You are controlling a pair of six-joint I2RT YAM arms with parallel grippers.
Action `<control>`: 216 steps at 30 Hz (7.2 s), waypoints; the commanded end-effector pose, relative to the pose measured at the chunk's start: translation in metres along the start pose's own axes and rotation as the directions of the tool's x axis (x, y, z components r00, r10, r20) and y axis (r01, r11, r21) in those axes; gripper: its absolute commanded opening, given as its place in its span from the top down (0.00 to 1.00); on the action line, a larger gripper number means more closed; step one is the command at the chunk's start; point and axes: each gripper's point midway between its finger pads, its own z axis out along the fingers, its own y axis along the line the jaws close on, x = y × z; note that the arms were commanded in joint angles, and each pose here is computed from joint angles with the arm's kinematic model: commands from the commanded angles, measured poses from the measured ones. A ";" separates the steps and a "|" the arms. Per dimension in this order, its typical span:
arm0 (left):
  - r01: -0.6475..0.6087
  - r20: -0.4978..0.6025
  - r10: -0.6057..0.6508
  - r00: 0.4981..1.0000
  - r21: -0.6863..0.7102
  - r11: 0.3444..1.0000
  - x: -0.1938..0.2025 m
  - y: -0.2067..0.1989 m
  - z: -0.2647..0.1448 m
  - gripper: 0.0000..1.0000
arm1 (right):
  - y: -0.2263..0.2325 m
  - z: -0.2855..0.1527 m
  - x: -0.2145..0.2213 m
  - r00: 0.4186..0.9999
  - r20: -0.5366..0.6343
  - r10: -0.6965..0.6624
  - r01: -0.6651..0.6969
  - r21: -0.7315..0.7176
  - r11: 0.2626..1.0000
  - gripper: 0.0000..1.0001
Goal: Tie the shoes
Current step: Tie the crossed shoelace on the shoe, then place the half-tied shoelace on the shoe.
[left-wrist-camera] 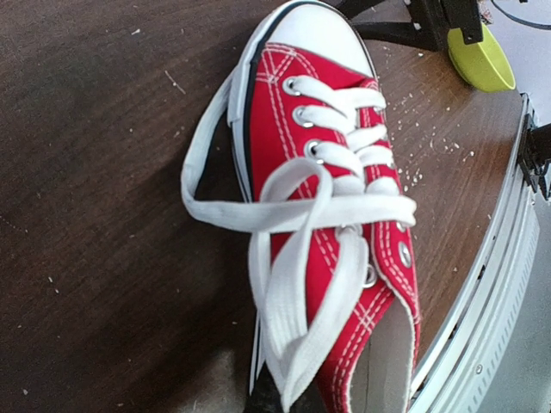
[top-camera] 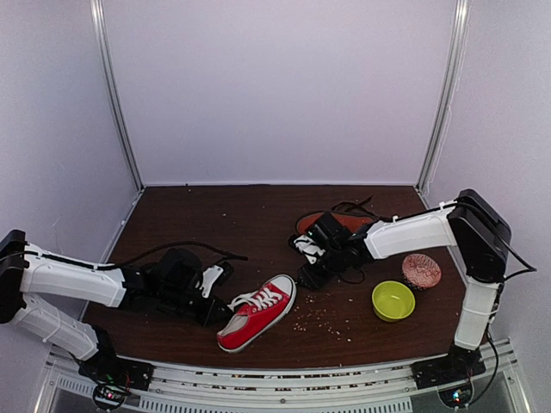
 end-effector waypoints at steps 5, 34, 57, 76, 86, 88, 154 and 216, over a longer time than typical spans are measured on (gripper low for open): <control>-0.012 0.014 0.012 1.000 0.004 1.000 -0.012 -0.004 -0.002 1.00 | 0.008 0.018 0.010 0.978 -0.081 -0.194 0.189 -0.064 0.980 0.47; -0.015 0.010 0.015 1.000 -0.004 1.000 -0.011 -0.002 -0.001 1.00 | -0.032 -0.131 -0.143 0.807 0.571 0.149 -0.248 0.099 0.964 1.00; -0.144 0.064 0.138 0.988 0.097 0.985 -0.052 -0.032 0.013 0.68 | -0.039 -0.161 0.034 0.787 0.489 0.376 -0.421 -0.020 0.907 1.00; -0.109 0.142 0.106 0.984 0.014 0.994 -0.043 -0.014 -0.007 0.60 | -0.036 -0.157 0.030 0.791 0.484 0.376 -0.417 -0.024 0.909 1.00; -0.121 0.124 0.122 0.985 -0.014 0.993 -0.048 -0.003 0.013 0.77 | -0.036 -0.160 0.031 0.784 0.488 0.384 -0.425 -0.031 0.905 1.00; -0.128 0.120 0.128 0.985 -0.008 0.992 -0.050 -0.003 0.017 0.77 | -0.036 -0.161 0.031 0.784 0.487 0.385 -0.425 -0.032 0.905 1.00; -0.109 -0.037 0.111 0.993 0.035 0.993 -0.006 -0.021 0.035 1.00 | -0.094 -0.216 0.037 0.711 0.598 0.369 -0.580 0.204 0.788 1.00; -0.180 0.312 0.164 0.936 0.023 0.983 -0.157 -0.045 -0.069 1.00 | 0.203 -0.197 -0.064 0.858 0.507 0.077 0.090 -0.298 0.950 0.22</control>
